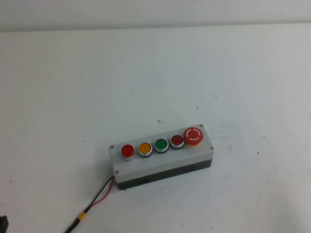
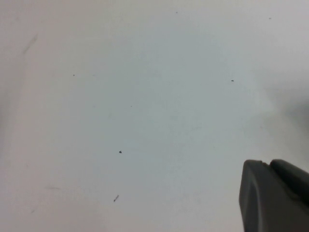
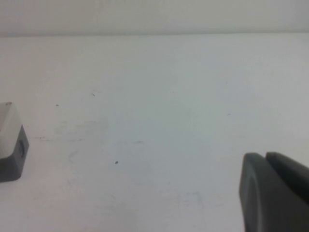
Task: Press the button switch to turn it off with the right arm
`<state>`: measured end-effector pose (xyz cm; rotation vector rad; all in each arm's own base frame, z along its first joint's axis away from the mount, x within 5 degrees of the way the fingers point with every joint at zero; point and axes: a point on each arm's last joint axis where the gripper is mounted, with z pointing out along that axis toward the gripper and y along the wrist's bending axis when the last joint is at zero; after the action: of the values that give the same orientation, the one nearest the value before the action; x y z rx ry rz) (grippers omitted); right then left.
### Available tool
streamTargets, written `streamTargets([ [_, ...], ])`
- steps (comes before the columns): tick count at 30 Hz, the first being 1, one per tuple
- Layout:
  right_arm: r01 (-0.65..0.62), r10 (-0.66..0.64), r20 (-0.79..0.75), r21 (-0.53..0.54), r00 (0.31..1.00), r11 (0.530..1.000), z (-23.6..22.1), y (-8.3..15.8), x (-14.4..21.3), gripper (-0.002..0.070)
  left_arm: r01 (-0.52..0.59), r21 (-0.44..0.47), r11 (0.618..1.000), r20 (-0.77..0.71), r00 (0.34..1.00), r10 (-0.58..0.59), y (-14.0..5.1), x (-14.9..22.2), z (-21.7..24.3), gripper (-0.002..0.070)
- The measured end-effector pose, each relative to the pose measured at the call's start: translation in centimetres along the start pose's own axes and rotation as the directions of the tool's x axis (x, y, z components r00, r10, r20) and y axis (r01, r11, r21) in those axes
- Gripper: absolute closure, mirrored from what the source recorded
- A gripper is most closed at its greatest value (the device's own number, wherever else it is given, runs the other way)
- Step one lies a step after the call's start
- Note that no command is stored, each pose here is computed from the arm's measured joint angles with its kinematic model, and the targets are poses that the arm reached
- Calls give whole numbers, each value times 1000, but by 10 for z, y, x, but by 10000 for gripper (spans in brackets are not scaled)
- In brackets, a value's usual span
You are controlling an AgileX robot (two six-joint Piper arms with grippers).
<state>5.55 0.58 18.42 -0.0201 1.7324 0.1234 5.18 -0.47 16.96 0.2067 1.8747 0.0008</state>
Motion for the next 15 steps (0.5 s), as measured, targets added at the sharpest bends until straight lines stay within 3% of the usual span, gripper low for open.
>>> streamTargets([
  [15,-16,14,-107,-21,994,1000,-1,3,10,692,0,0,1000,0,1000,0,0,0,0,677],
])
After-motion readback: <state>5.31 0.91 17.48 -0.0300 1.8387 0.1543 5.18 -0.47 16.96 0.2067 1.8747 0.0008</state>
